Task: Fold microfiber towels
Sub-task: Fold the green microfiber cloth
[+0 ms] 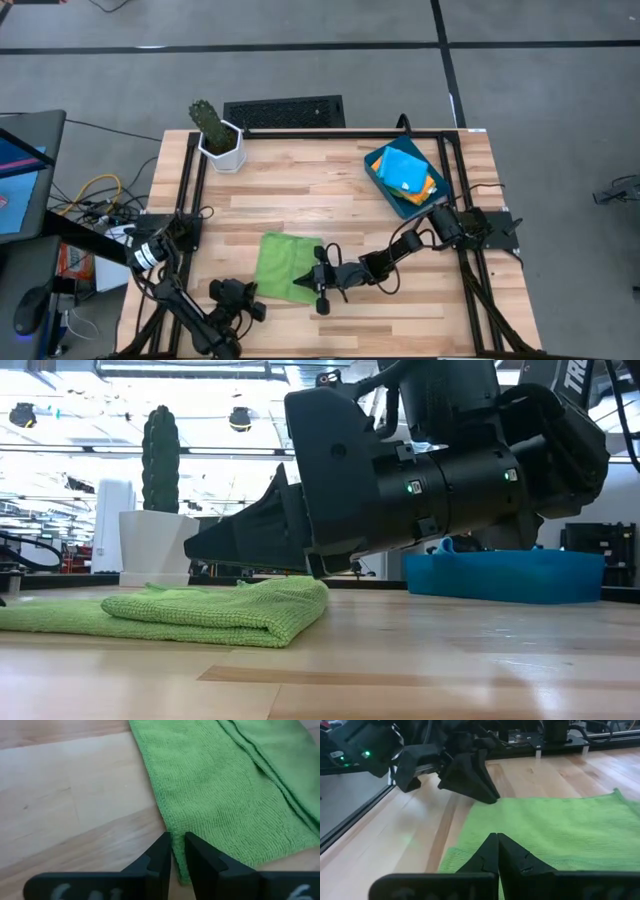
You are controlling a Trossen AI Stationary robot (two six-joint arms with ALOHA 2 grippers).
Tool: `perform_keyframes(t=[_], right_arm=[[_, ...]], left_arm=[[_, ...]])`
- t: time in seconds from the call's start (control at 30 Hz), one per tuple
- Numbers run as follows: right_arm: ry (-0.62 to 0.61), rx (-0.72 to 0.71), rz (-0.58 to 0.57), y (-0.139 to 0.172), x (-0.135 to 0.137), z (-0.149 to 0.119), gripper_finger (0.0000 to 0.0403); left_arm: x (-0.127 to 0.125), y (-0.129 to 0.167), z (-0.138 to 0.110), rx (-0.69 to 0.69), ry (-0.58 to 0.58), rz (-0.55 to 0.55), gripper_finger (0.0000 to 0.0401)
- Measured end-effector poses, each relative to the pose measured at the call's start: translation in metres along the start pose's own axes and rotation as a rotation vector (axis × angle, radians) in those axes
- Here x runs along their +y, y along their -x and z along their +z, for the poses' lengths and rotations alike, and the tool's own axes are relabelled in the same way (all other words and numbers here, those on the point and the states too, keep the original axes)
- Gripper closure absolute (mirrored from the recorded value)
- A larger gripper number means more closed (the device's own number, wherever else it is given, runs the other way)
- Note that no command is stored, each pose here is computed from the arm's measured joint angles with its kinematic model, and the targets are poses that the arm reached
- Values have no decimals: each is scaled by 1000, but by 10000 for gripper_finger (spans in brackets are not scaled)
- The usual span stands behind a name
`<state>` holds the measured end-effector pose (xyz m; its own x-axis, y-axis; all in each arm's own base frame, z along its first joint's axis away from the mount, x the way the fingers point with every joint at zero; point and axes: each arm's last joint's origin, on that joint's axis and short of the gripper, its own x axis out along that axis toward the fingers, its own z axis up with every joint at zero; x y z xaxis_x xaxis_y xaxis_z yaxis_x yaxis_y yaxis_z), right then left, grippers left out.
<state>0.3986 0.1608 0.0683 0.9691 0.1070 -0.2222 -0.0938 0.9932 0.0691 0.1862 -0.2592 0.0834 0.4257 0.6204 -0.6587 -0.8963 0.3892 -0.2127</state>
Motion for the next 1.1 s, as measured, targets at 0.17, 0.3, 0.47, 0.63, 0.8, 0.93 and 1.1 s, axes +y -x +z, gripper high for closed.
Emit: perform_keyframes(t=[0.17,0.3,0.47,0.63,0.8,0.93,1.1], right_arm=[[-18,7,-2,0,0,-1,375],[-19,7,-4,0,-1,-1,377],[-30,6,-8,-1,-2,0,379],[-38,6,-8,-1,-2,0,375],[-38,6,-6,0,-1,-1,377],[-38,6,-6,0,-2,0,377],[-38,6,-5,0,-2,-1,375]], left_arm=[[1,-6,3,6,-23,44,348],[-1,-17,13,-29,-59,105,349],[-6,-33,29,-54,-119,215,349],[-17,-30,47,-62,-160,271,349],[-20,-2,71,-73,-110,155,338],[-14,21,82,-83,-67,73,301],[-1,19,67,-25,-8,53,235]])
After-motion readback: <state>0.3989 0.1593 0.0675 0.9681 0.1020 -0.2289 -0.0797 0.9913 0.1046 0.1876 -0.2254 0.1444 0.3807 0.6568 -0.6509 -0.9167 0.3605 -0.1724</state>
